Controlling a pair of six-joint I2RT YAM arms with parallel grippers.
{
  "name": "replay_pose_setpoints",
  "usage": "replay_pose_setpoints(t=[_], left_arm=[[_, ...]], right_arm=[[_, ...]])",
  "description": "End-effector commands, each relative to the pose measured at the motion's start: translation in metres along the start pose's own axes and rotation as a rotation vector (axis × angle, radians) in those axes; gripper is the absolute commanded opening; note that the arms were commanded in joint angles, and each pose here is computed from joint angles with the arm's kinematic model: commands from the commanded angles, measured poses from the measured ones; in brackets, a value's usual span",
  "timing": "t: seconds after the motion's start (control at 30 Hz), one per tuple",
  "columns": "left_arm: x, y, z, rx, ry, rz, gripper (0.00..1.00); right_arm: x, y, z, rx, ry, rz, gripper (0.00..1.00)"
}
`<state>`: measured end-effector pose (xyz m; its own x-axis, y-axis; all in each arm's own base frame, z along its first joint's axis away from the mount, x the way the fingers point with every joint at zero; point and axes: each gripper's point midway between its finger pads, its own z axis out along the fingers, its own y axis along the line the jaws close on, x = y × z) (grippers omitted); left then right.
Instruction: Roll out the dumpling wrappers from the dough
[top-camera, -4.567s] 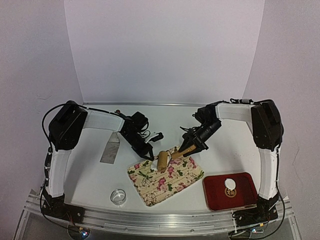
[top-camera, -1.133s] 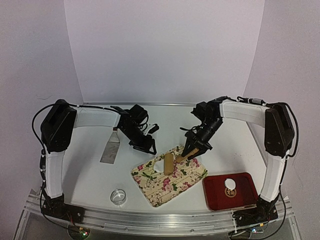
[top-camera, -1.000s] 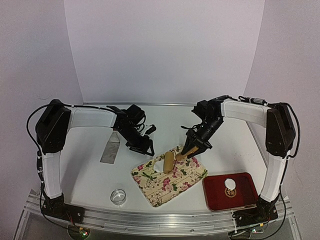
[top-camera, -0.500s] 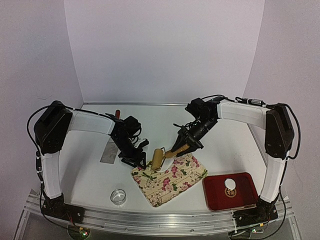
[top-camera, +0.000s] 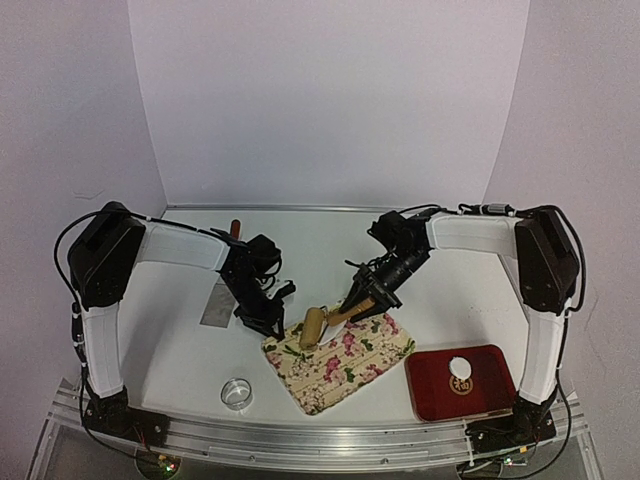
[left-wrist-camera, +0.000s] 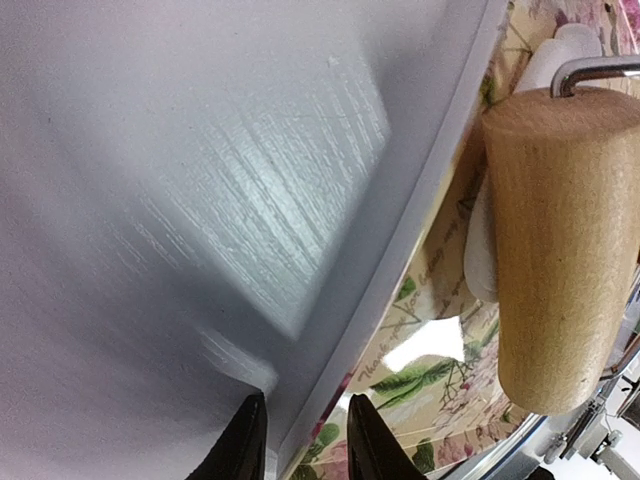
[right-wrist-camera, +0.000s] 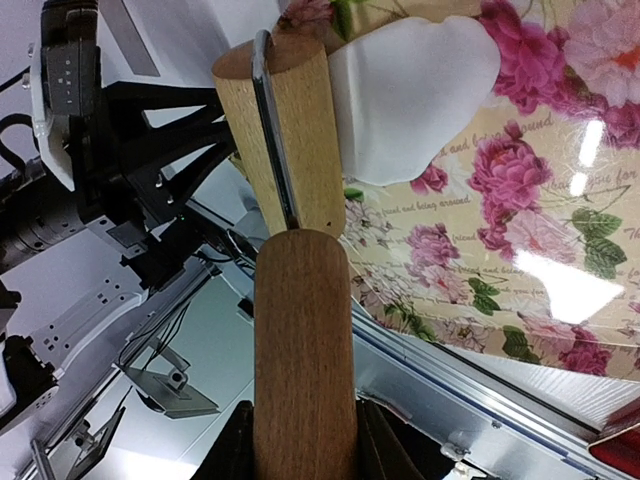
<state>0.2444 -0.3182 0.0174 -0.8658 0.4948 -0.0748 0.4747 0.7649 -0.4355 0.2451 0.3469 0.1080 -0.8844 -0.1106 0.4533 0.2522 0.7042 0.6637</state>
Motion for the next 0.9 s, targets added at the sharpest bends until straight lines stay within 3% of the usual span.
replay_pose_setpoints(t=[0.0, 0.87], left_arm=[[0.0, -0.001, -0.011, -0.022, -0.021, 0.028, 0.27], [0.002, 0.002, -0.006, -0.033, 0.0, 0.032, 0.03]], right_arm=[[0.005, -0.015, 0.006, 0.024, 0.013, 0.049, 0.0], [0.008, -0.12, 0.023, 0.251, 0.021, 0.216, 0.0]])
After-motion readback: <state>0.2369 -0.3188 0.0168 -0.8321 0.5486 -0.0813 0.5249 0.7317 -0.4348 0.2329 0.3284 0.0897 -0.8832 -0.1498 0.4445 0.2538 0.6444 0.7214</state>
